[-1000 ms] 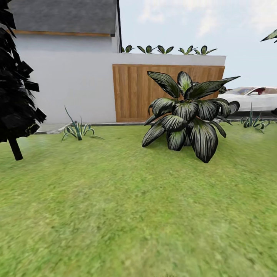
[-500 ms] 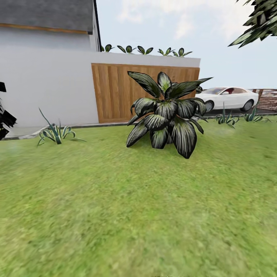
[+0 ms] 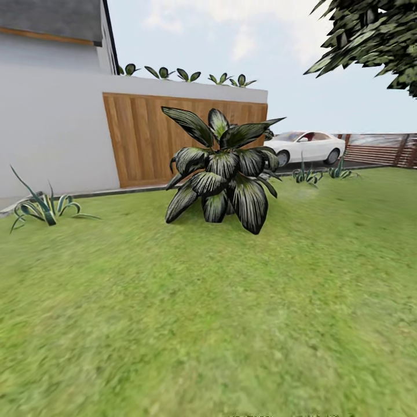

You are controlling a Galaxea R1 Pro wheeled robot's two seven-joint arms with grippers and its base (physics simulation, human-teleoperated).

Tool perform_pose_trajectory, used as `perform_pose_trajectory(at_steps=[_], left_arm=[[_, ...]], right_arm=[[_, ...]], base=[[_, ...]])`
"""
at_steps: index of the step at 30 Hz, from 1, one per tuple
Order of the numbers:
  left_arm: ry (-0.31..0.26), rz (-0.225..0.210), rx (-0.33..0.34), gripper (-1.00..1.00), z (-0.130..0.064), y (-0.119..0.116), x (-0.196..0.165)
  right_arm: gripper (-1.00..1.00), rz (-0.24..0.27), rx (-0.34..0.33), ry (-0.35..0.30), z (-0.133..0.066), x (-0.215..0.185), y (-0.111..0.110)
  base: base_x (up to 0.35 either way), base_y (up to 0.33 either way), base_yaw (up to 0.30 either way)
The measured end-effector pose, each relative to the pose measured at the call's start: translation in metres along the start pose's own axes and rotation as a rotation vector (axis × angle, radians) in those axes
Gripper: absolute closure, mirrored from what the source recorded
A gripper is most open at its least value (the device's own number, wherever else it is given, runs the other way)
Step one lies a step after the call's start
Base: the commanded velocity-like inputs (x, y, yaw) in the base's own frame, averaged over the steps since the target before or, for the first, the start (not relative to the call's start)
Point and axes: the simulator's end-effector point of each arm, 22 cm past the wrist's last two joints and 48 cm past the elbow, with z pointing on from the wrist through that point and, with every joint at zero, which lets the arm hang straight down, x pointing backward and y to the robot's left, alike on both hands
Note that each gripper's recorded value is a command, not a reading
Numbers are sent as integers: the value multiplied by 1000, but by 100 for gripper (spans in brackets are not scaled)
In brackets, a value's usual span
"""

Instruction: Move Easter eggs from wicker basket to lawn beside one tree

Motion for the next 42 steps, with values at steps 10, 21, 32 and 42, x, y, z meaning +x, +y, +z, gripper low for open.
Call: perform_pose_trajectory(at_steps=[10,21,32,42], left_arm=[[0,0,0,-100,0,0,0],[1,10,1,-100,0,0,1],[2,15,1,-100,0,0,1],[4,13,0,-100,0,0,2]], right_arm=[[-100,1,0,-2,0,0,0],[-100,7,2,-2,0,-1,0],[-100,8,5,1,0,0,-2],[-100,-1,9,2,0,1,-5]], base=[[0,-20,-300],[137,-246,-300],[245,-227,-139],[255,-222,-281]])
